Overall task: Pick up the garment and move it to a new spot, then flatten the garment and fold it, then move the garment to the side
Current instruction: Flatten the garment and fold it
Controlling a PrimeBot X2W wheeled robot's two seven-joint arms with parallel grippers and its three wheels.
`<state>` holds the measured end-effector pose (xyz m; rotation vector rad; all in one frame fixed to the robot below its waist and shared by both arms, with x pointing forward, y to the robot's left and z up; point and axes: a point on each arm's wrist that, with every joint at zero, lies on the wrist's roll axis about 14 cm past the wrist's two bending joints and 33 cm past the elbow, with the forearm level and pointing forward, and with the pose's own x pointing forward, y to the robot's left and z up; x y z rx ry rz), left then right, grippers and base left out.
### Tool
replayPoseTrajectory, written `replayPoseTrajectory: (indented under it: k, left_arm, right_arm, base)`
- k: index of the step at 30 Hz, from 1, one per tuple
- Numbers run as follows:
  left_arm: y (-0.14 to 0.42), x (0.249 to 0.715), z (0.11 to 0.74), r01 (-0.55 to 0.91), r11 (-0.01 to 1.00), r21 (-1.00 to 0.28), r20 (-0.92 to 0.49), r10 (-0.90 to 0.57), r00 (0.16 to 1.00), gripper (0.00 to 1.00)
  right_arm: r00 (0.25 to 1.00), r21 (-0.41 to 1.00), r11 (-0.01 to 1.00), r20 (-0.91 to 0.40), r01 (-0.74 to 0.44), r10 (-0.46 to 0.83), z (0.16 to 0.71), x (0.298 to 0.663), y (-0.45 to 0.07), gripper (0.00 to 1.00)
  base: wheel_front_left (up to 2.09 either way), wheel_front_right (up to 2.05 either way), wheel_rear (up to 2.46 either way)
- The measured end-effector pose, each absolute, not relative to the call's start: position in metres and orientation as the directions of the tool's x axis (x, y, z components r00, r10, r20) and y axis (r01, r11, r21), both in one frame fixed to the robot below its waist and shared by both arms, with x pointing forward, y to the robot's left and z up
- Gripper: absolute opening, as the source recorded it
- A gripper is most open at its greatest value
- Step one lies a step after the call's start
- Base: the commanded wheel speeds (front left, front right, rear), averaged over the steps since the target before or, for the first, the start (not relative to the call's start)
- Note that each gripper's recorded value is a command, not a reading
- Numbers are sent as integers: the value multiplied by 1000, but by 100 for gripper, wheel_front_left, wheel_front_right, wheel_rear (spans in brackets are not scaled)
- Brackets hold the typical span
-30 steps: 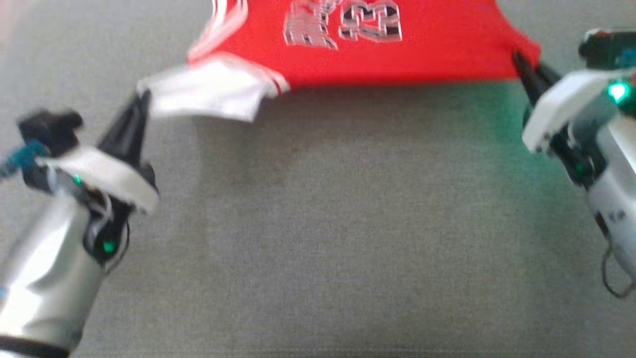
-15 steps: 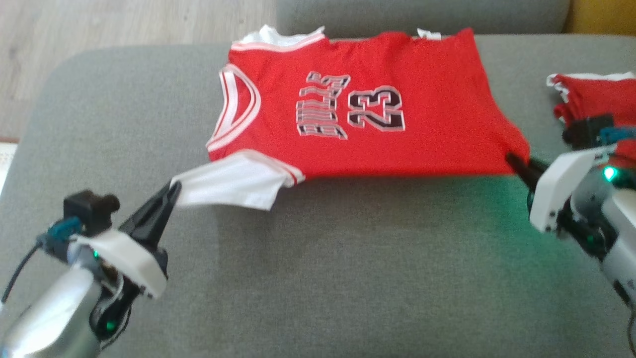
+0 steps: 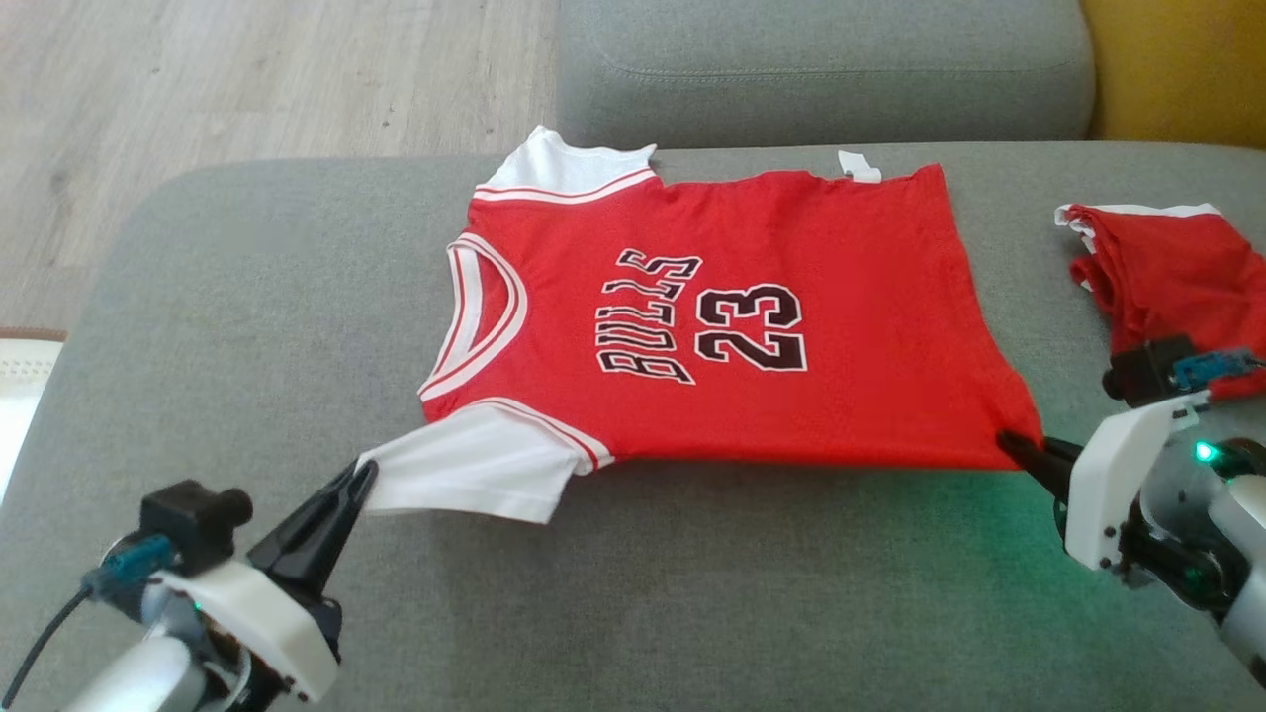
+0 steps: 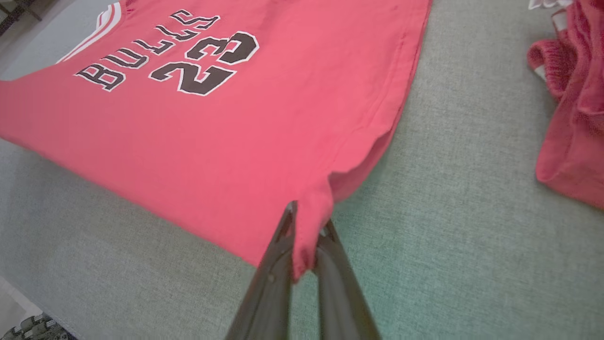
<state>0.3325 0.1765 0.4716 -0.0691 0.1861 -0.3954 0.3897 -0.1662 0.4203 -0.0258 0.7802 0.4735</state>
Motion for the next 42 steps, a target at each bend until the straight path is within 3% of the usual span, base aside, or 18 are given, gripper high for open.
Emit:
replayPoseTrajectory:
  k: [10, 18, 26, 42]
  left_arm:
    - [174, 344, 473, 381, 920, -94, -184, -392, 901, 0]
    - [177, 390, 481, 400, 916, -33, -192, -399, 897, 0]
    - [172, 433, 462, 445, 895, 29, -282, -420, 863, 0]
    - [163, 486, 428, 515, 847, 133, -430, -418, 800, 0]
  right_arm:
    - [602, 160, 897, -692, -411, 399, 418, 399, -168, 0]
    - [614, 143, 904, -691, -402, 382, 423, 436, -168, 0]
    - [551, 124, 911, -761, -394, 342, 398, 448, -170, 0]
    - [529, 91, 917, -792, -389, 303, 385, 479, -168, 0]
  base:
    - [0, 0, 0]
    - [0, 0, 0]
    - [0, 0, 0]
    - [0, 0, 0]
